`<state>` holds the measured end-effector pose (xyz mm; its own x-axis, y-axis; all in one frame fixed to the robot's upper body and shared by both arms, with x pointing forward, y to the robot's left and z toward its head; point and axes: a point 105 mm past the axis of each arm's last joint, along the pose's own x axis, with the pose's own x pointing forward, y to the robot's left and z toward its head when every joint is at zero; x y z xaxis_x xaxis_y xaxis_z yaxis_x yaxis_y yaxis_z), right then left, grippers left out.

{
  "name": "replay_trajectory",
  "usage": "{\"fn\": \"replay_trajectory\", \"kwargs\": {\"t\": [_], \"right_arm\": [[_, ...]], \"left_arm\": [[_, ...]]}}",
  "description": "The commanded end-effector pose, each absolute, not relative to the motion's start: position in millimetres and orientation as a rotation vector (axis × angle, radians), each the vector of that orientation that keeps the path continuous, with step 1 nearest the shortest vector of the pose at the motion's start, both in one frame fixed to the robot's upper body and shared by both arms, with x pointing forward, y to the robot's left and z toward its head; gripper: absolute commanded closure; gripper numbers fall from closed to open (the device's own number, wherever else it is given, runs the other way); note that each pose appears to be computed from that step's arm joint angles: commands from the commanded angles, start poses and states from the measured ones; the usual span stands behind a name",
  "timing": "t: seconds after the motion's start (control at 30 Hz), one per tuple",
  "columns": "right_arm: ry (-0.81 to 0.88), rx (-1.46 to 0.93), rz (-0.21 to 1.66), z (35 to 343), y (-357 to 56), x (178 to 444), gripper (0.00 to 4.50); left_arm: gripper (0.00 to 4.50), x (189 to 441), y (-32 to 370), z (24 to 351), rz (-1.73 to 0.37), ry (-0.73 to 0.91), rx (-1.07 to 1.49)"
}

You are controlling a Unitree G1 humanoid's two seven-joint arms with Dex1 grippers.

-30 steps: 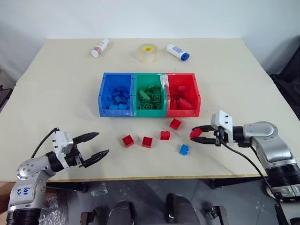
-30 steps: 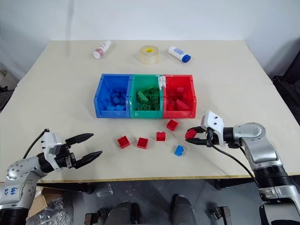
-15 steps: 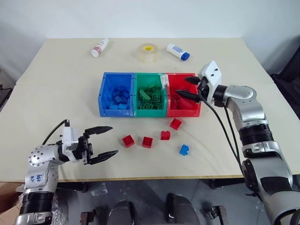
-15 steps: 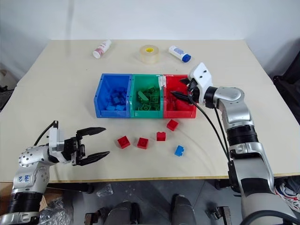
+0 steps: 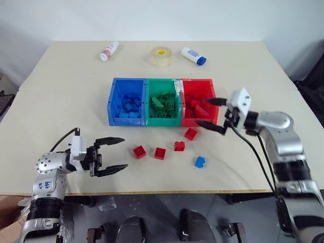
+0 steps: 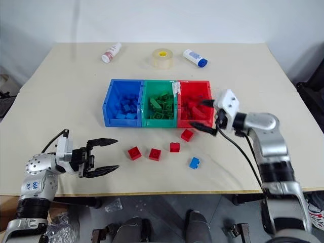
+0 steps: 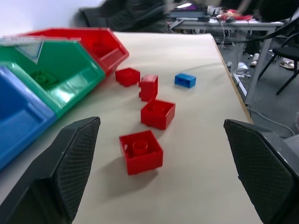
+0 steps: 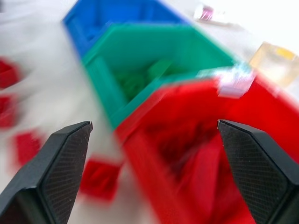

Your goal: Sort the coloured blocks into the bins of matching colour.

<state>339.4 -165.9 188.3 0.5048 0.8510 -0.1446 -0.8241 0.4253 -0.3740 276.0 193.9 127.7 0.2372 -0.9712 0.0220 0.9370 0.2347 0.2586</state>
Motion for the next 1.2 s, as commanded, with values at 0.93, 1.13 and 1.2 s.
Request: {"fn": "replay_trajectory", "kwargs": {"t": [0.93, 1.13, 1.2], "right_arm": [[0.221, -0.463, 1.278, 139, -150, 266, 0.04], [0.260, -0.457, 1.258, 120, -142, 281, 0.04], [0.276, -0.460, 1.246, 113, -140, 287, 0.04]], "left_arm": [[0.00, 272, 192, 129, -1.348, -0.228, 0.220], [0.00, 263, 192, 127, -1.327, -0.219, 0.213], [0.00, 261, 191, 126, -1.323, -0.218, 0.210]]}}
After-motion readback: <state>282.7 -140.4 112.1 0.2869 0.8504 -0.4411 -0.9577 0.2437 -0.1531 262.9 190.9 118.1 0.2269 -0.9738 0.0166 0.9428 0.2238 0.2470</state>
